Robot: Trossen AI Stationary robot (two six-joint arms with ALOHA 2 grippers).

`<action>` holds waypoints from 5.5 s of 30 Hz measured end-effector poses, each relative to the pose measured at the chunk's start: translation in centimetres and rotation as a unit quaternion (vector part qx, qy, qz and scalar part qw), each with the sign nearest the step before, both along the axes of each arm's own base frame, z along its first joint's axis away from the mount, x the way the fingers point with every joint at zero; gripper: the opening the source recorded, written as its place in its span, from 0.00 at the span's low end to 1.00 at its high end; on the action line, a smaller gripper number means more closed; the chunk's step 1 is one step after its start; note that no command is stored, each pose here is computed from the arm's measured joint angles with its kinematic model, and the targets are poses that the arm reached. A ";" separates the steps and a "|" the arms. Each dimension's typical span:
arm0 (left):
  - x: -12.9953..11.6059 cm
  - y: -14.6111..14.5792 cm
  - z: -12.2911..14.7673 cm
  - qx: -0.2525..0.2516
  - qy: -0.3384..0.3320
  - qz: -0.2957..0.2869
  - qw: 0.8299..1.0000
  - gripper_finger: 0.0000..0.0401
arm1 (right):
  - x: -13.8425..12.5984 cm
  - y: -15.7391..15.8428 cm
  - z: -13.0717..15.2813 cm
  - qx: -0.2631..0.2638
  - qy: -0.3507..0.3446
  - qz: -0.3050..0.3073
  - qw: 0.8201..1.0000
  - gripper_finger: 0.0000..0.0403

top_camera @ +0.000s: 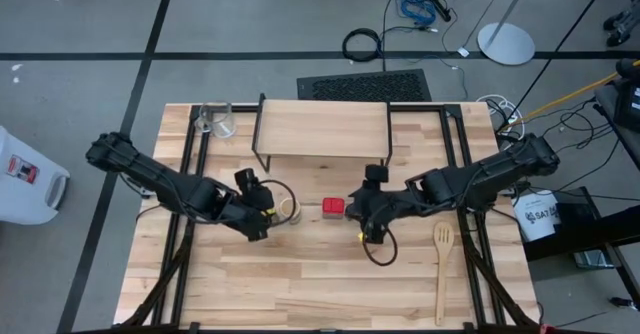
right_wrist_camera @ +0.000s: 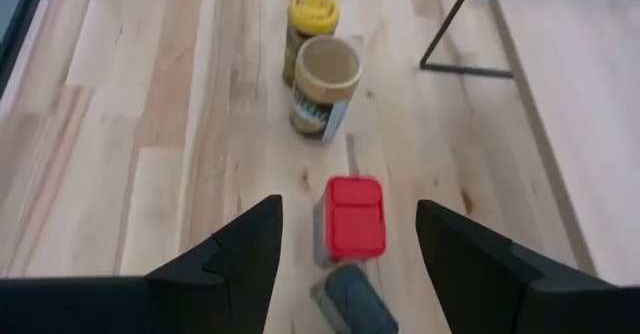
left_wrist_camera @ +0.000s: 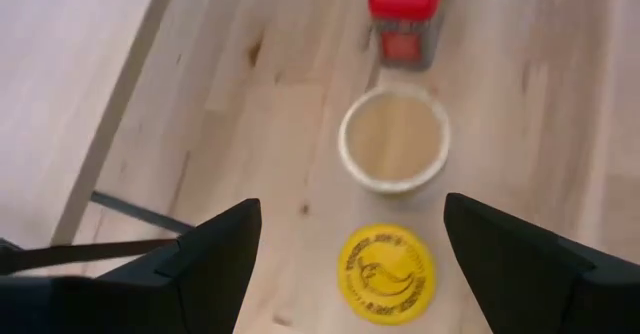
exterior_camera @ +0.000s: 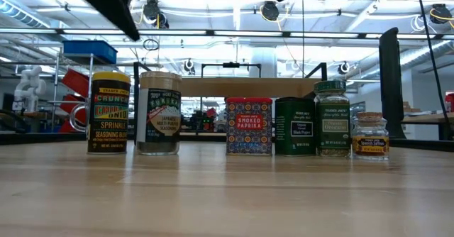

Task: Shelf spices
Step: Put the gold seasoning bottle on the shelf

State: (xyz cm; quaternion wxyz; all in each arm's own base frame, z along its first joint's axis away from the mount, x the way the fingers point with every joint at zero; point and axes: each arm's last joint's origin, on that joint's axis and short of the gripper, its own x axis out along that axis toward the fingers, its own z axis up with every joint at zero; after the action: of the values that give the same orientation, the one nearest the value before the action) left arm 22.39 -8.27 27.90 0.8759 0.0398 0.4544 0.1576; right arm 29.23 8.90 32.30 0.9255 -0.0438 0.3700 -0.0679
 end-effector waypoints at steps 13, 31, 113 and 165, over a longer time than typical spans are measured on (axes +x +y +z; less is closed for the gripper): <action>-0.2 0.1 -2.5 0.021 -0.021 0.038 0.999 0.81 | 3.0 -1.8 -2.0 -0.037 0.007 0.000 0.999 0.54; 0.9 0.2 -3.9 0.080 -0.026 0.000 0.996 0.81 | 2.9 -0.1 -2.2 -0.029 0.005 0.019 0.999 0.54; 3.4 0.1 -4.2 -0.053 -0.051 0.003 0.997 0.81 | 2.8 0.6 -2.0 -0.009 0.001 0.061 0.998 0.54; 3.7 2.5 -5.8 0.067 0.025 -0.008 0.997 0.81 | 5.1 -0.2 -3.4 -0.001 -0.020 0.038 0.999 0.54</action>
State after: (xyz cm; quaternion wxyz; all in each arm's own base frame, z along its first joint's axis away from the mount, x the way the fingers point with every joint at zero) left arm 26.11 -5.78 22.14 0.8606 0.1063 0.4645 0.1797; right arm 34.32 8.74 28.90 0.9346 -0.0571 0.3494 -0.0336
